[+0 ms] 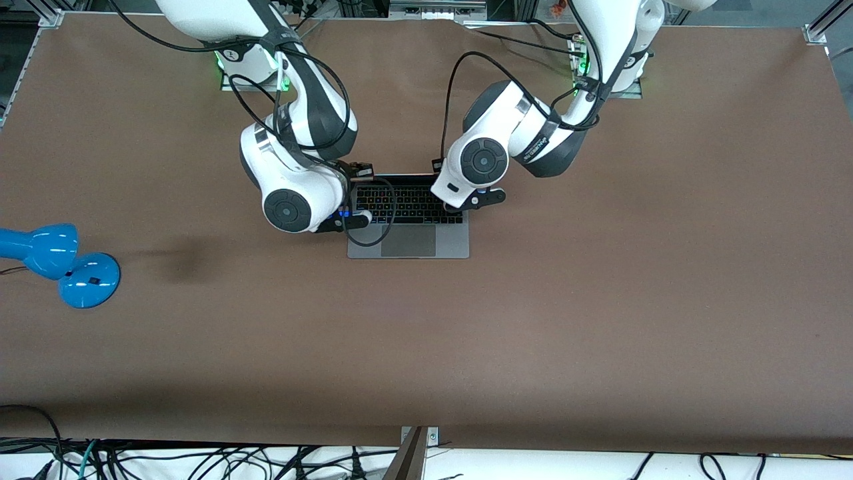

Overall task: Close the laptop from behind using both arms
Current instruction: 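Push the screen forward with both grippers, tilting it toward the keyboard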

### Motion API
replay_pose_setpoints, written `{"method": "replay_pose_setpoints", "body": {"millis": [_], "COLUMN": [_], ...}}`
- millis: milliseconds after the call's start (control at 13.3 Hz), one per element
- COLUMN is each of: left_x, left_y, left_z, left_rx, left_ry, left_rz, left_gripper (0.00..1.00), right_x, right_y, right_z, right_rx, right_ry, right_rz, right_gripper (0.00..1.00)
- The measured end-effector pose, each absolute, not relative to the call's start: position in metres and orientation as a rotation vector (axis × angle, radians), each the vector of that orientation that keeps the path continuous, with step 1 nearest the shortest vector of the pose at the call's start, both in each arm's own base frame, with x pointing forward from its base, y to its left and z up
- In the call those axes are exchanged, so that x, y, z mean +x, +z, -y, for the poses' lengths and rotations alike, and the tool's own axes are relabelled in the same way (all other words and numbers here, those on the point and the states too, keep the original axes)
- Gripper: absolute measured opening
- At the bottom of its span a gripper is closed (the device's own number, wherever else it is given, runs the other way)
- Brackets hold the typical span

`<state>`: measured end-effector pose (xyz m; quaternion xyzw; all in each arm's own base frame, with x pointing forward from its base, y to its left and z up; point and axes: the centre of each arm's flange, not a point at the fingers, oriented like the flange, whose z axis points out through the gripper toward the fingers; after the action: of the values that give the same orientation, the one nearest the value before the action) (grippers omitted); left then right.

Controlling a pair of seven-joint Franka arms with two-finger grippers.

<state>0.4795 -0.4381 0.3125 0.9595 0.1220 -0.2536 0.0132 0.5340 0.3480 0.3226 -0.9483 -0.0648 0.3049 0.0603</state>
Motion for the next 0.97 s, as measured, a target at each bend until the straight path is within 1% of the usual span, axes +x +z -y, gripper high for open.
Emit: {"method": "replay_pose_setpoints", "body": {"millis": [300,975], "left_x": [0.491,0.511], "left_y": [0.307,0.290], "left_z": [0.432,0.427], "left_rx": [2.977,2.959], "left_ry": [-0.751,-0.713], "left_rz": [-0.413,-0.429], "left_gripper": [0.01,0.01], "right_x": [0.544,0.559], "right_y": [0.323,0.305], "right_z": [-0.345,-0.339], "right_rx": [-2.894,-2.903], "right_ry": [0.837,0.743], "right_rz": [0.229,0.262], "right_gripper": [0.01,0.01]}}
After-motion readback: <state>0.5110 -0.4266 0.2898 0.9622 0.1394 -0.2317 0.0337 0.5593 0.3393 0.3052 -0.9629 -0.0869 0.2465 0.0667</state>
